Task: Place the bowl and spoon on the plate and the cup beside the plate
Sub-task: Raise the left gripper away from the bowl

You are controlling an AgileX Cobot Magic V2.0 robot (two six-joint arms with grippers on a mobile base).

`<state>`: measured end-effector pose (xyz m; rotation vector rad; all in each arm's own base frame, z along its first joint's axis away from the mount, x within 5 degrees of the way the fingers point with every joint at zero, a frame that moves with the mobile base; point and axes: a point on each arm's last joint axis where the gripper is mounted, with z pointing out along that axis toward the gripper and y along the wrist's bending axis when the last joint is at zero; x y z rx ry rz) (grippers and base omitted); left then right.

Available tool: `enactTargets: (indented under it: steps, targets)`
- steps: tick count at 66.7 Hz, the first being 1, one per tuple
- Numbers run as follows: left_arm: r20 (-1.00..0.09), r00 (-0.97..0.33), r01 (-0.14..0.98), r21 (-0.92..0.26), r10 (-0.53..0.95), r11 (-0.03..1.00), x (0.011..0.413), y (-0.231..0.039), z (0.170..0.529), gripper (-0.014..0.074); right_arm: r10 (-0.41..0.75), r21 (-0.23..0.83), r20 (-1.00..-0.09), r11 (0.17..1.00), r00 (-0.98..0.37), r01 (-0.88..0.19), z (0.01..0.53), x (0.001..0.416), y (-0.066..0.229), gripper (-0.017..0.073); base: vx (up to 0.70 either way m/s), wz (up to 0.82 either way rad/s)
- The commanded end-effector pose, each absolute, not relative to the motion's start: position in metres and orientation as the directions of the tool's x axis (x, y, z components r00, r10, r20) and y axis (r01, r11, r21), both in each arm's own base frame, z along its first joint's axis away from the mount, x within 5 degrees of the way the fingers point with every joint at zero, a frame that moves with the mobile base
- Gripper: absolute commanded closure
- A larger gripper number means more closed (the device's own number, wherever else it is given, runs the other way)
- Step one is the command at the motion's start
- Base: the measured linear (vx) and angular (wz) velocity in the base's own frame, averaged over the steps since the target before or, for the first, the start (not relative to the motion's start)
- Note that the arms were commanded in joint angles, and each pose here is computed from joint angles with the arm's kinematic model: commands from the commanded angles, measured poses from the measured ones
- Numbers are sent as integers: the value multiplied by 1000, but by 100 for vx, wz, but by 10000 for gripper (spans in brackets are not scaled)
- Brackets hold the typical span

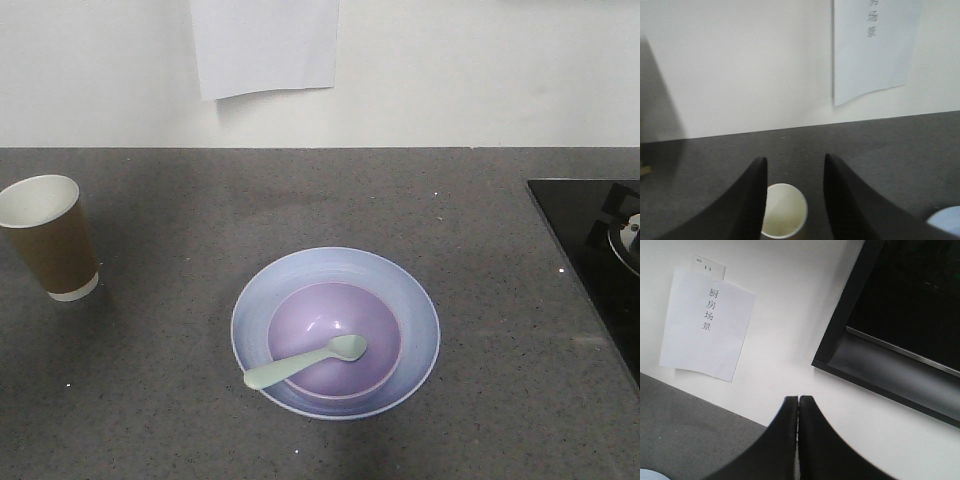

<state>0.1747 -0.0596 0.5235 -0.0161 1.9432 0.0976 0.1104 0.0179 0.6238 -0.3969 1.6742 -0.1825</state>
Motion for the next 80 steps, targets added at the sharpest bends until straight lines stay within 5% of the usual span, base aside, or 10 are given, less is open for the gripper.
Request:
enactTargets:
  steps: [1,28,58,80]
  targets:
    - [-955,-278,-155,148,101,977,176,-49,537,316,-362,-351,-930,927,-68,-132,628,104,14,564,0,0]
    - [-969,-224,-405,188,101,895,189,3,545,318,-374,-363,-925,922,-66,-133,628,104,14,564,0,0]
    - [-883,-464,-290,79,-68,954,271,32,488,322,-379,-368,-923,920,-65,-134,628,104,14,564,0,0]
    - [-815,-561,-190,-46,-147,981,293,36,465,318,-381,-370,-922,919,-65,-134,628,104,14,564,0,0]
